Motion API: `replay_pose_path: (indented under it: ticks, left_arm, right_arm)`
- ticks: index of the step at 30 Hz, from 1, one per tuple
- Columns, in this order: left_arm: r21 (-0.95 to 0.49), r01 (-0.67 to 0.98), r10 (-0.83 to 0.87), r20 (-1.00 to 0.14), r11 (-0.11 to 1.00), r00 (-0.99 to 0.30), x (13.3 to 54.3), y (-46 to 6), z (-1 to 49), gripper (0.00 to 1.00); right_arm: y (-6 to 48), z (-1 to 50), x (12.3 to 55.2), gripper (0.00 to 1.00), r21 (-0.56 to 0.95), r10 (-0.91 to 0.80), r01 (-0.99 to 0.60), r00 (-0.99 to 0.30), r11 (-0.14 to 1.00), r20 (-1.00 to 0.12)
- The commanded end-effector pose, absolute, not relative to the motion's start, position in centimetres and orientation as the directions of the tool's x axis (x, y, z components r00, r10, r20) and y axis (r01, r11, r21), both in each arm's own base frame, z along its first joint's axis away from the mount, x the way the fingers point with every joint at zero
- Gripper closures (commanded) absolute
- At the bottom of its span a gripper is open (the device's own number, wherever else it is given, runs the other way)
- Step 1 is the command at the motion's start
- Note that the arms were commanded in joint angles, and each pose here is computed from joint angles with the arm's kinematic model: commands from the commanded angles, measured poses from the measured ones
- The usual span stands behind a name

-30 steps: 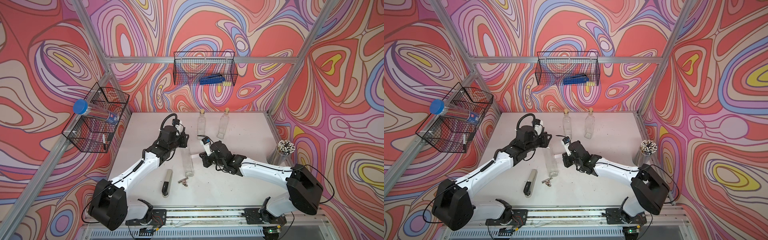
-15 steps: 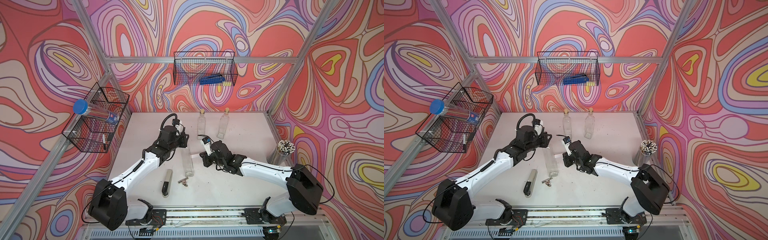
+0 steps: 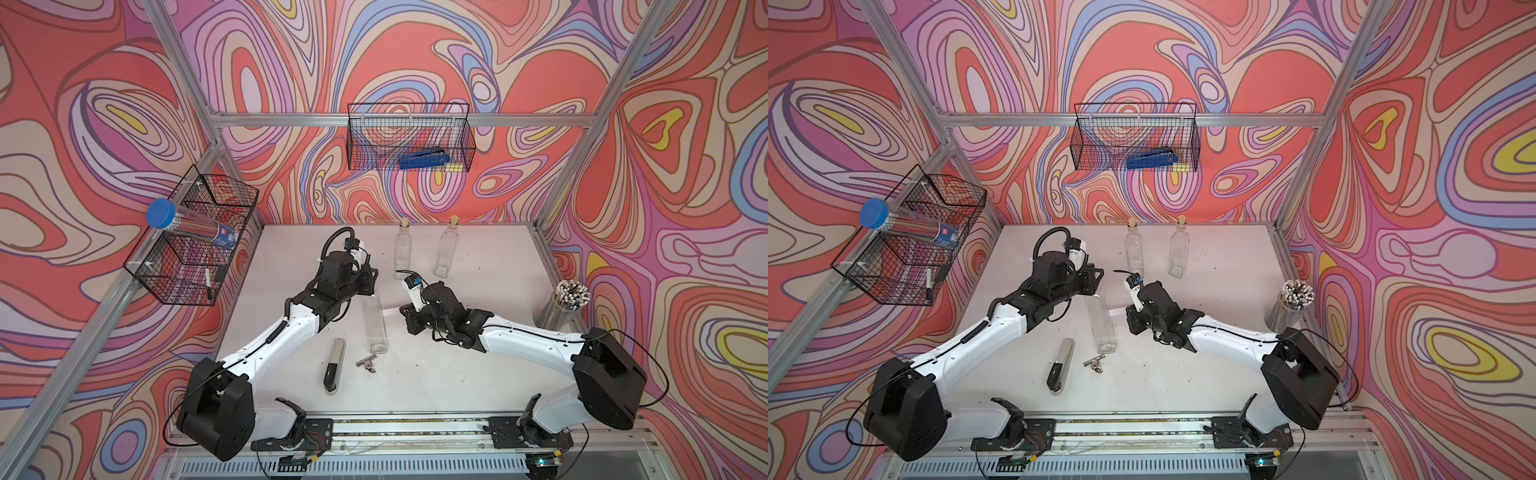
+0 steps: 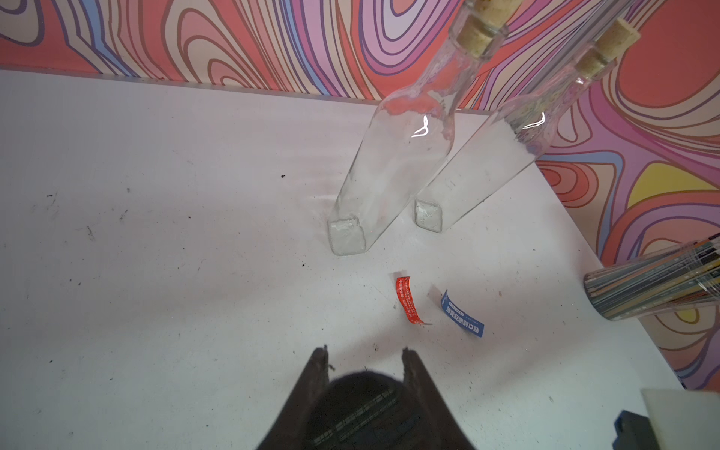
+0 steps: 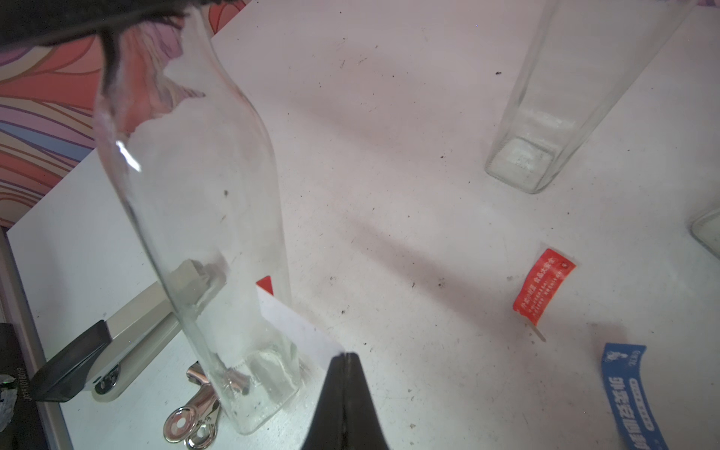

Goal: Remove the label from the bottle
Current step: Tear open the label from the bottle.

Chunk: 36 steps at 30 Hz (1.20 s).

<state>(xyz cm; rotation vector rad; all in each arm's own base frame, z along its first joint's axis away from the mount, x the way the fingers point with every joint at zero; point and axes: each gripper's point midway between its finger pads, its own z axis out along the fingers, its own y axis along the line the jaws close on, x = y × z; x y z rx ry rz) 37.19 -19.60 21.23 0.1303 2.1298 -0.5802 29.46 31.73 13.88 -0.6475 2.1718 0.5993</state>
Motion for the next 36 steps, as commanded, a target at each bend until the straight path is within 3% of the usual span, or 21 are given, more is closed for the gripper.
replay_pose_path:
  ticks: [1, 36]
  left_arm:
    - [-0.299, 0.312, -0.067, -0.81, 0.902, -0.583, 36.75, -19.01, 20.69, 1.0]
    - [-0.302, 0.316, -0.07, -0.813, 0.9, -0.578, 36.62, -19.03, 20.7, 1.0]
  right_arm:
    - [30.27, 13.6, 30.05, 1.0, 0.178, -0.246, -0.585, -0.571, 0.792, -0.783]
    - [29.6, 12.7, 30.43, 1.0, 0.173, -0.239, -0.561, -0.584, 0.809, -0.775]
